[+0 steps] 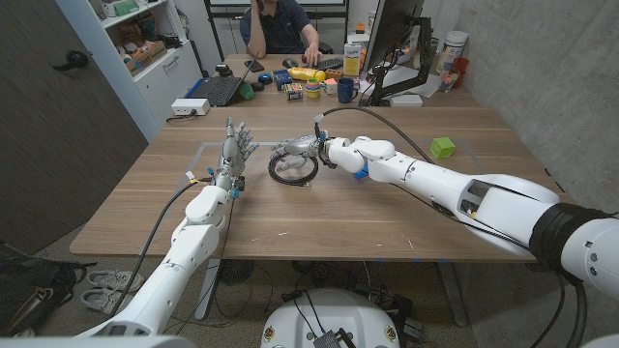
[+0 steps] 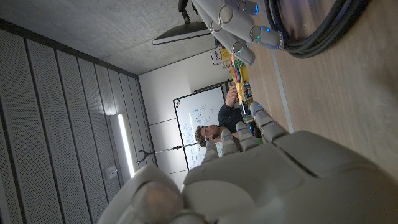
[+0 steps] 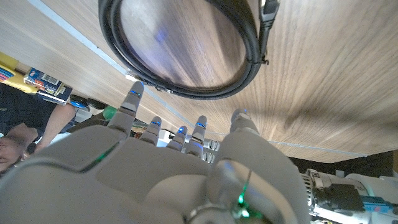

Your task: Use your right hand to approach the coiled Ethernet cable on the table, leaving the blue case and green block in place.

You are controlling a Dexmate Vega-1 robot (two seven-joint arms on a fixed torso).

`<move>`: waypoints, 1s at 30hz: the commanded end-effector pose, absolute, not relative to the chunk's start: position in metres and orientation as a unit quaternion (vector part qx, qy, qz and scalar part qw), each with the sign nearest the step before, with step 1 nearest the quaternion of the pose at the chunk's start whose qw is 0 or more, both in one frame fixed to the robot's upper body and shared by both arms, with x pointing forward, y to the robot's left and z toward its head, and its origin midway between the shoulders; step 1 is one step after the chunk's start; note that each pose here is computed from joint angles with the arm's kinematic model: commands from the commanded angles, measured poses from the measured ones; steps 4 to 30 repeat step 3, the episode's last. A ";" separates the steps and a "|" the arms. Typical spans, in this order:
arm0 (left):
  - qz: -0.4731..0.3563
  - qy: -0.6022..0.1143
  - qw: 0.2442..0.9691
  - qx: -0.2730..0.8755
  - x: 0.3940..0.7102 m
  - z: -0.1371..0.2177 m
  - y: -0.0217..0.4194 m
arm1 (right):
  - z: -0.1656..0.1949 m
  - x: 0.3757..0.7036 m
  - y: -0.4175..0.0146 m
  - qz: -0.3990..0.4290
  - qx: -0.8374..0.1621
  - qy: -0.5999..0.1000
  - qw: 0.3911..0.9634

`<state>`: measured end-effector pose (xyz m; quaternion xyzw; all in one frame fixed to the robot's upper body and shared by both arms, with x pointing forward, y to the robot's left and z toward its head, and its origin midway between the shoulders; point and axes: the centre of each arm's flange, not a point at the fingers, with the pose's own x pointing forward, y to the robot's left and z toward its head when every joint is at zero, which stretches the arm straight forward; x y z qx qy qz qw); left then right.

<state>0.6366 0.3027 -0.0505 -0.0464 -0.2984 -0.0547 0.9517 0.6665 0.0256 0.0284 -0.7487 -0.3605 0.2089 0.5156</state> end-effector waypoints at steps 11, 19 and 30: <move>-0.060 -0.300 0.951 -0.049 0.642 -0.049 0.307 | 0.030 0.668 0.029 0.210 -0.750 -0.355 0.517; -0.060 -0.300 0.951 -0.049 0.642 -0.049 0.307 | 0.030 0.668 0.029 0.210 -0.750 -0.355 0.517; -0.060 -0.300 0.951 -0.049 0.642 -0.049 0.307 | 0.030 0.668 0.029 0.210 -0.750 -0.355 0.517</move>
